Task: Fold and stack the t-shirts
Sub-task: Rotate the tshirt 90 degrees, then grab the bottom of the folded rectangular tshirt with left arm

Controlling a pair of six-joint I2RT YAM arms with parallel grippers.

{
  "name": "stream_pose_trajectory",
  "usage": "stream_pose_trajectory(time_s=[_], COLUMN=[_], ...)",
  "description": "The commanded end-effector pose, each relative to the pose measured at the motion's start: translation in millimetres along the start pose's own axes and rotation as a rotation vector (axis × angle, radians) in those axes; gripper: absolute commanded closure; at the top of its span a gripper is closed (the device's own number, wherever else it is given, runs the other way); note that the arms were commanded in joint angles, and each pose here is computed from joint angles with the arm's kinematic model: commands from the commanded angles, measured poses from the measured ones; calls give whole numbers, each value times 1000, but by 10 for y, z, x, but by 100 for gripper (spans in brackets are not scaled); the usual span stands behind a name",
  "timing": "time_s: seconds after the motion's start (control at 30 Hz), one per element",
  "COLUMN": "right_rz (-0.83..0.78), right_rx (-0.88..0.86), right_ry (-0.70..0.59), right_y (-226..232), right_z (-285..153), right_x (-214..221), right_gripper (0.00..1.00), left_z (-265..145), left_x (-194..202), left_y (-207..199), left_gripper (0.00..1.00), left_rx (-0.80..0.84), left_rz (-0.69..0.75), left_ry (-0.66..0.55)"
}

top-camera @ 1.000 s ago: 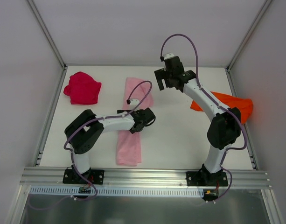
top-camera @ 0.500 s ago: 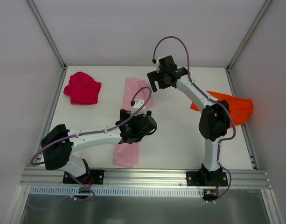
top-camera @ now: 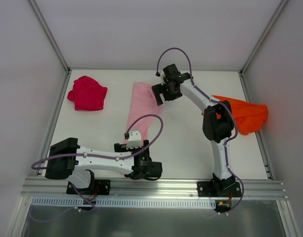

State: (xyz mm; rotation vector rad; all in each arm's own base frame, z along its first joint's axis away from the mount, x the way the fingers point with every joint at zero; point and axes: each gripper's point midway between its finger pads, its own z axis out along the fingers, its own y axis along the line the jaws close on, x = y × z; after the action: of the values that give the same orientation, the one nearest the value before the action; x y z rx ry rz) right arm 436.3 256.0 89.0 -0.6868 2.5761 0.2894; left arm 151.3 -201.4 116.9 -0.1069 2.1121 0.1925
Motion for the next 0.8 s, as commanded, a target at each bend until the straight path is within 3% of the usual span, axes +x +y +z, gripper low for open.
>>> stream_pose_trajectory(time_s=[0.0,0.33,0.63,0.77], right_rz=[-16,-27,-39,-42], right_rx=[-36,-75,-77,-69], right_ry=[-51,-33,-26,-23], right_y=[60,129,163,162], right_z=[-212,-198,-205,-204], right_x=[-186,-172,-144,-139], right_gripper=[0,0,0,0], left_z=[-35,77,115,62], left_x=[18,646,470,437], left_y=[345,286,544,311], left_gripper=[1,1,1,1], left_rx=[-143,-19,104,202], left_rz=[-64,-96,-191,-188], left_ry=[-52,57,23,24])
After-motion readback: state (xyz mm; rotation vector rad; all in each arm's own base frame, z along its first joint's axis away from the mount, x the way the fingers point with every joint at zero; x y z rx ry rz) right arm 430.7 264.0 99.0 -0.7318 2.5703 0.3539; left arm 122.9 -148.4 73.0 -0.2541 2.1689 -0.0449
